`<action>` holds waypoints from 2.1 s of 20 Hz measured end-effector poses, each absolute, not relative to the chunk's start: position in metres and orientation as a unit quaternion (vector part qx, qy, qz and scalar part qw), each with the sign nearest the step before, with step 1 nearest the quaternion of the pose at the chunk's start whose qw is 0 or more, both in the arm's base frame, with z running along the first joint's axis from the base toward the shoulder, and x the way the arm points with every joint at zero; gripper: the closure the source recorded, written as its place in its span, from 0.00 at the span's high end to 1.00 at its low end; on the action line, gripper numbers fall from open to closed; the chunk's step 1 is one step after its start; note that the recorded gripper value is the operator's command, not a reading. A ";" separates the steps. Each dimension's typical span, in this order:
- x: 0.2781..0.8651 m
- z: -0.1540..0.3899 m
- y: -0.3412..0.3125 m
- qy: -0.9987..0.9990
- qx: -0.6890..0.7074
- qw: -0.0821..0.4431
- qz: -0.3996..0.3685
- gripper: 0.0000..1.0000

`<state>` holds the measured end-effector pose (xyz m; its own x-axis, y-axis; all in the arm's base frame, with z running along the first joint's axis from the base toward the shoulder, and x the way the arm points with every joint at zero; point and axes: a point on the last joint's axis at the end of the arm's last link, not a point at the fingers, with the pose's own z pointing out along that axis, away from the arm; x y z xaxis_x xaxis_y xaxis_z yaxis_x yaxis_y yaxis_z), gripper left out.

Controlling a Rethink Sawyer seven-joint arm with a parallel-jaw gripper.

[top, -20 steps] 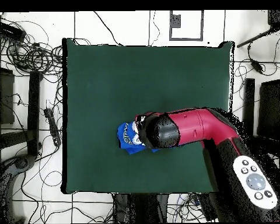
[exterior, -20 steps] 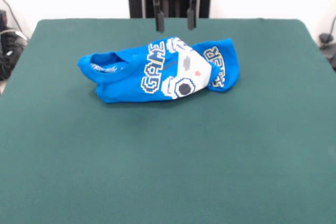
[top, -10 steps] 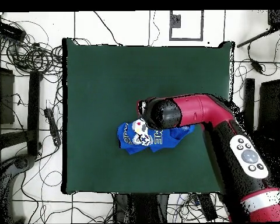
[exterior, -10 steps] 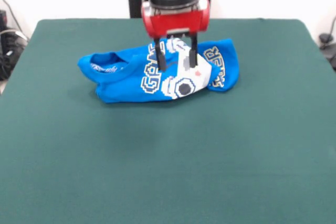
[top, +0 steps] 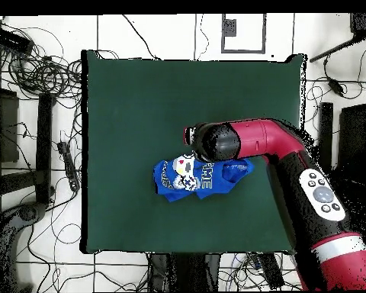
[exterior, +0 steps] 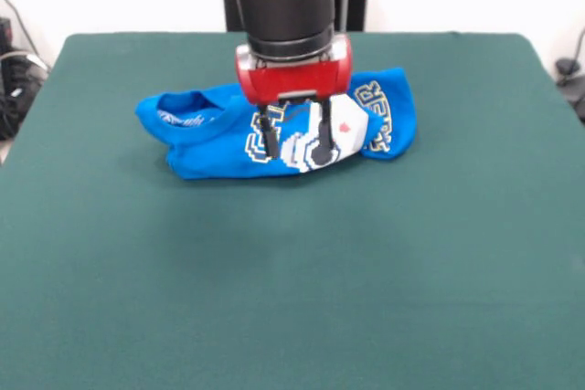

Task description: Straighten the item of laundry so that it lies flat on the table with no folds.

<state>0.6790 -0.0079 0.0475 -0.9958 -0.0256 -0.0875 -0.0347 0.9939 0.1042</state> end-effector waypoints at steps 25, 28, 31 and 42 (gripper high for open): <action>0.604 -0.041 -0.065 0.998 -0.053 0.028 0.011 1.00; 0.599 -0.041 -0.064 0.997 -0.057 0.041 0.010 1.00; 0.591 -0.041 -0.065 0.996 -0.060 0.059 0.009 1.00; 0.532 -0.036 -0.073 0.997 -0.068 0.028 -0.003 1.00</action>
